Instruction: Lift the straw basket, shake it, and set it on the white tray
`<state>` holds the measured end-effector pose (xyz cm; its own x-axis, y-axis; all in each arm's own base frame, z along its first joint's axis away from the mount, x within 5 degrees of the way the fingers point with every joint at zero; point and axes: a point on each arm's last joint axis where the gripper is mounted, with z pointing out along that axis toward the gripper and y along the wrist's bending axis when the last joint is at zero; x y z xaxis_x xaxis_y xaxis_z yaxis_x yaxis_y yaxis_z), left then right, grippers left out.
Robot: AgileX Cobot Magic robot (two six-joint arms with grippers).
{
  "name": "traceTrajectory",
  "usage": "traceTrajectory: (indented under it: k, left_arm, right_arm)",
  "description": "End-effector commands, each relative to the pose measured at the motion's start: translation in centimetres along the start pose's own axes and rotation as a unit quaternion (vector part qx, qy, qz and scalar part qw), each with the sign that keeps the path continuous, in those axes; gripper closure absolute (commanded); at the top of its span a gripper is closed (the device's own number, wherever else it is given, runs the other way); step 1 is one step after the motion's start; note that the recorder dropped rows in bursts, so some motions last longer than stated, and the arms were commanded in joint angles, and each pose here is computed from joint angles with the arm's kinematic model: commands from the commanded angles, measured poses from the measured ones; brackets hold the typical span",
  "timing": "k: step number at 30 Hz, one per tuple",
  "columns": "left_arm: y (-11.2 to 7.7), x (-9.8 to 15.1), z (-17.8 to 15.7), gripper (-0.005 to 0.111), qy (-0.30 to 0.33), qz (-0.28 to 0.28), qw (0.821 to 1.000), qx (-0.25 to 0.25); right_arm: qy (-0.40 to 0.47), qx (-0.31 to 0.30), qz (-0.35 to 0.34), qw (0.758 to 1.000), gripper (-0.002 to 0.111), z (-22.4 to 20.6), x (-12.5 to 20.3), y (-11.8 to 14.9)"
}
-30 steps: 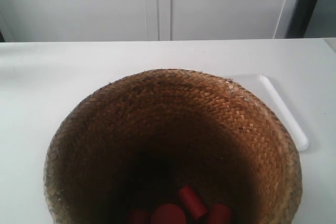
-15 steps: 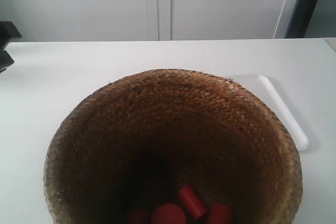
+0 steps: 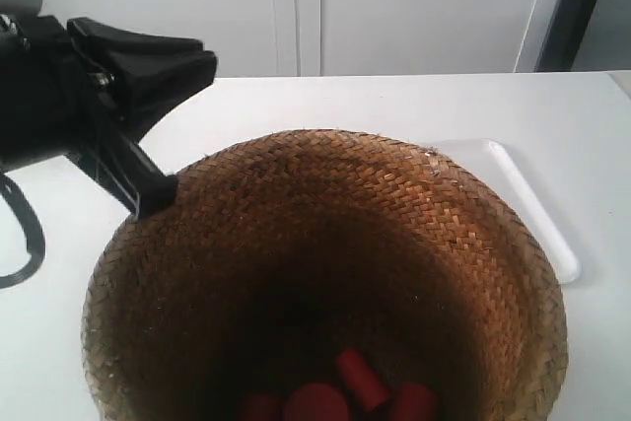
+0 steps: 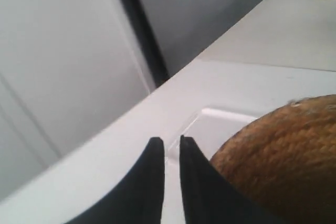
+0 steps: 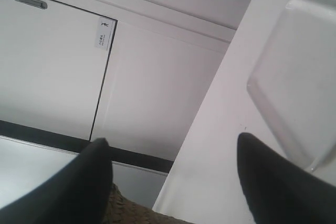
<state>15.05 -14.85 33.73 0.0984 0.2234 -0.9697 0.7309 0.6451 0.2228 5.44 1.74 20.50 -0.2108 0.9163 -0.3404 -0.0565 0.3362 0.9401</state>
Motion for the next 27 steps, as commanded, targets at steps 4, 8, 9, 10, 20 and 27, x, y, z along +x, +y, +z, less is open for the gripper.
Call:
traceTrajectory:
  k: [4, 8, 9, 10, 20, 27]
  left_arm:
    - [1.2, -0.1, -1.9, 0.089, 0.079, -0.261, 0.96, -0.059]
    - [1.0, -0.2, -2.1, 0.089, 0.103, -0.312, 0.943, -0.054]
    - [0.9, 0.1, -2.2, 0.089, 0.122, -0.313, 0.94, -0.055]
    - [0.8, 0.3, -2.2, 0.089, 0.137, -0.317, 0.937, -0.056]
    - [0.8, 0.5, -2.5, 0.089, 0.155, -0.293, 0.942, -0.058]
    - [0.9, 0.5, -3.4, 0.089, 0.166, -0.299, 0.937, -0.065]
  right_arm:
    - [-0.004, 0.001, -0.003, 1.0, 0.045, 0.0, 0.0, -0.1]
    - [-0.004, 0.001, -0.003, 1.0, 0.045, 0.0, 0.0, -0.1]
    - [-0.004, 0.001, -0.003, 1.0, 0.045, 0.0, 0.0, -0.1]
    - [-0.004, 0.001, -0.003, 1.0, 0.045, 0.0, 0.0, -0.1]
    - [-0.005, 0.001, -0.003, 1.0, 0.045, 0.0, 0.0, -0.1]
    - [-0.006, 0.0, -0.003, 1.0, 0.045, 0.0, -0.1, -0.1]
